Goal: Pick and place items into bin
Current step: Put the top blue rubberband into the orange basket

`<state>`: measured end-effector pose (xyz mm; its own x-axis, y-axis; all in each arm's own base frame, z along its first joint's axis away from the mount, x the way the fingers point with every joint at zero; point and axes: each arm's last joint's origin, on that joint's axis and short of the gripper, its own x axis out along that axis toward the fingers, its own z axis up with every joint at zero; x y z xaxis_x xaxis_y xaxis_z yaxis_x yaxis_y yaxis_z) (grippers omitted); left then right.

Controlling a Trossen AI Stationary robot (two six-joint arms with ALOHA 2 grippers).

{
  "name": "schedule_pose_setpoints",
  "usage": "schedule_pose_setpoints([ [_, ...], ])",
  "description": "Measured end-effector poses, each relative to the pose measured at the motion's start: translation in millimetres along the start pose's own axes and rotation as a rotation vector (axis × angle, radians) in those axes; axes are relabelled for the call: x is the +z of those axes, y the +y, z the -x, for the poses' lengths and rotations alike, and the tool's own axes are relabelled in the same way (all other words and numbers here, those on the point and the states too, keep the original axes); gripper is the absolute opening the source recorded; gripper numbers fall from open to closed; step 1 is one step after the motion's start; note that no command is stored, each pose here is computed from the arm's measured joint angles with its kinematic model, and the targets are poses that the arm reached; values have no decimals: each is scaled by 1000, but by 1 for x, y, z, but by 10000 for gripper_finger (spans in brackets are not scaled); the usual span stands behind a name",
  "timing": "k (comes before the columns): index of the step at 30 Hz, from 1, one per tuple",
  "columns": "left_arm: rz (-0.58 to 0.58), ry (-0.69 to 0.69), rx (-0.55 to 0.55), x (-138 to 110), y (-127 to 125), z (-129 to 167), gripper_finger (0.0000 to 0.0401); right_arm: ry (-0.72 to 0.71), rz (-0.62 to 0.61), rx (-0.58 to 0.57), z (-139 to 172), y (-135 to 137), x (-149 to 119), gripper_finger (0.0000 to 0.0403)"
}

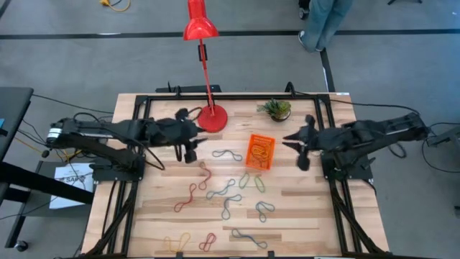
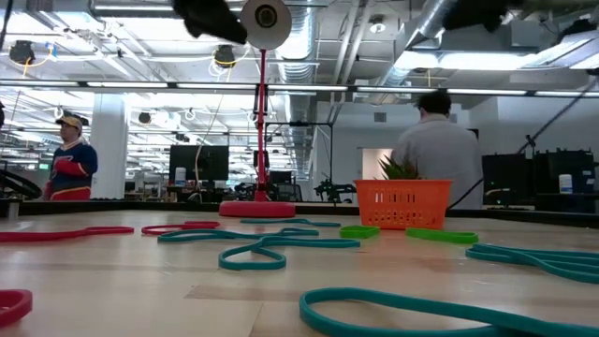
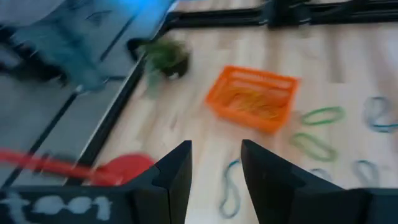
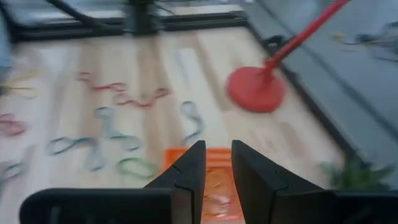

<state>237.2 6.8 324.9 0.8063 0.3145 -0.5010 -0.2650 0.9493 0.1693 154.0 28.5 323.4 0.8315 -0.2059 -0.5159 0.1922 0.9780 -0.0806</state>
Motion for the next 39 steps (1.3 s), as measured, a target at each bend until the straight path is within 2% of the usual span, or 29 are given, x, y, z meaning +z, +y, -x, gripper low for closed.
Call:
schedule_pose_setpoints([
  [3,40,40,-10,-22,-3,-15,130,-55,-26,56,-5,-2,-31,70],
  [6,56,-5,-57,-46,-12,-46,130,-114,-39,69,-26,1,-69,70],
  [11,7,-40,-216,-69,-19,-95,130,-188,-89,83,-47,2,-106,70],
  [17,-12,58,-183,-79,-8,-153,130,-261,-123,82,-49,0,-106,70],
  [22,37,174,-306,-95,-1,-197,130,-274,-125,84,-48,1,-105,70],
  [24,48,225,-311,-98,3,-207,130,-266,-121,82,-49,1,-105,70],
  [27,56,314,-268,-106,9,-218,130,-266,-119,82,-49,1,-105,70],
  [30,57,322,-265,-104,12,-223,130,-263,-101,80,-49,1,-106,70],
  [39,-21,409,-246,-112,-1,-221,130,-228,-87,74,-50,1,-109,70],
])
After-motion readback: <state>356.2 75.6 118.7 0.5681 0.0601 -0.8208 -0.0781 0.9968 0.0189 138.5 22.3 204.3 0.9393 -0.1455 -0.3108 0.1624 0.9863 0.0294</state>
